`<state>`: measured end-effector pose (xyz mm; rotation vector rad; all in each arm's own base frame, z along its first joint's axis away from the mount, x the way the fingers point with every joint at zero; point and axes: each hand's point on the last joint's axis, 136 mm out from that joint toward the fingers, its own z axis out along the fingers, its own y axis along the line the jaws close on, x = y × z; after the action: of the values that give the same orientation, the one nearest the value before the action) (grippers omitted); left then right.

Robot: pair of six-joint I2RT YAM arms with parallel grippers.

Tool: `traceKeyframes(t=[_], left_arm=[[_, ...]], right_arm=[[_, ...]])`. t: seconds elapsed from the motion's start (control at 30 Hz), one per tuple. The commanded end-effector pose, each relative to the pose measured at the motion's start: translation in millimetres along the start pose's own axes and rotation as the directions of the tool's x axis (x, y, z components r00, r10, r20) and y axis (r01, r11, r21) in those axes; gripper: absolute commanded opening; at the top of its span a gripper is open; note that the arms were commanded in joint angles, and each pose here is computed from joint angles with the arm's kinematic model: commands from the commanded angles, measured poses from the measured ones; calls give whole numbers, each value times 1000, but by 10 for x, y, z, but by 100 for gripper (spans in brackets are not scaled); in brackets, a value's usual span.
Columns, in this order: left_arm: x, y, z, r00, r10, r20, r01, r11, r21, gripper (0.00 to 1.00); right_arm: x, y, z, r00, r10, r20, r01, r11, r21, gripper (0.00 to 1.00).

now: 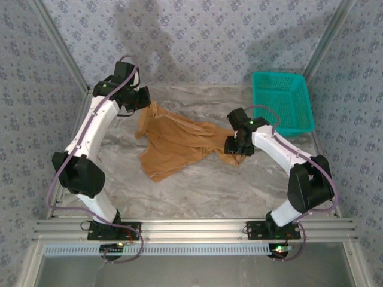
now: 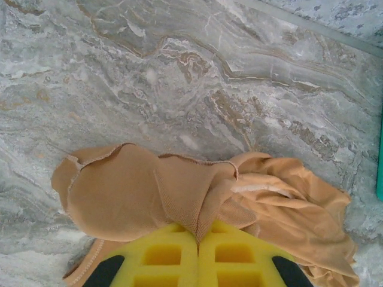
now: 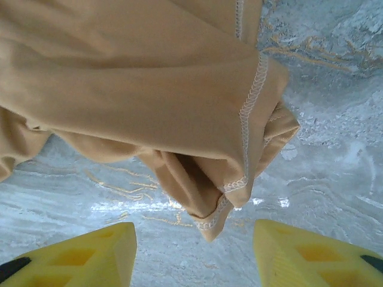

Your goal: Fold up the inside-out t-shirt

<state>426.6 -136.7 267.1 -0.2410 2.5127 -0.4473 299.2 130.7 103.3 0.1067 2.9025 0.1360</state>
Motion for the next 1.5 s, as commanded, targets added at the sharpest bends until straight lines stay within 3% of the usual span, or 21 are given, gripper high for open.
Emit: traceKeyframes(t=[0.0, 0.23, 0.43, 0.5, 0.57, 0.63, 0.73, 0.83, 0.97, 1.1, 1.33, 1.47], left_arm=[[23, -30, 18, 1000, 9, -6, -9, 1000, 18, 0], [46, -18, 42, 1000, 11, -13, -11, 1000, 16, 0], [51, -21, 44, 1000, 11, -15, -11, 1000, 19, 0], [52, -17, 43, 1000, 12, -15, -11, 1000, 17, 0], [55, -10, 40, 1000, 13, -17, -13, 1000, 14, 0], [46, -3, 1, 1000, 15, -15, -15, 1000, 11, 0], [-72, -28, -165, 1000, 20, 17, -20, 1000, 22, 0], [-316, 6, -500, 993, 6, 117, -6, 1000, -1, 0], [-623, -68, -1102, 953, 31, 301, -43, 998, 35, 0], [-746, -117, -1697, 898, 37, 438, -77, 994, 73, 0], [-812, -254, -2959, 743, -34, 669, -144, 967, 208, 0], [-751, -349, -3608, 645, -60, 762, -193, 952, 239, 0]], right_arm=[[-1, -95, 158, 996, 85, -6, -85, 996, -17, 57], [-9, -212, 453, 983, 179, -45, -183, 976, -114, 49], [-9, -209, 613, 979, 187, -77, -195, 975, -109, 42], [-67, -188, 662, 980, 187, -66, -194, 974, -116, 27], [-84, -215, 670, 980, 188, -68, -195, 976, -100, 5], [-103, -270, 589, 981, 184, -64, -188, 980, -70, 0], [-336, -314, 188, 987, 159, 29, -158, 987, -38, 0], [-676, -334, -498, 973, 138, 184, -138, 990, -10, 0], [-983, -262, -1379, 927, 82, 365, -77, 997, -29, 0], [-1083, -35, -2076, 869, 65, 491, -1, 992, -129, 0], [-834, 326, -3365, 687, 88, 722, 198, 933, -301, 0], [-561, 322, -3907, 592, 161, 789, 269, 884, -383, 0]])
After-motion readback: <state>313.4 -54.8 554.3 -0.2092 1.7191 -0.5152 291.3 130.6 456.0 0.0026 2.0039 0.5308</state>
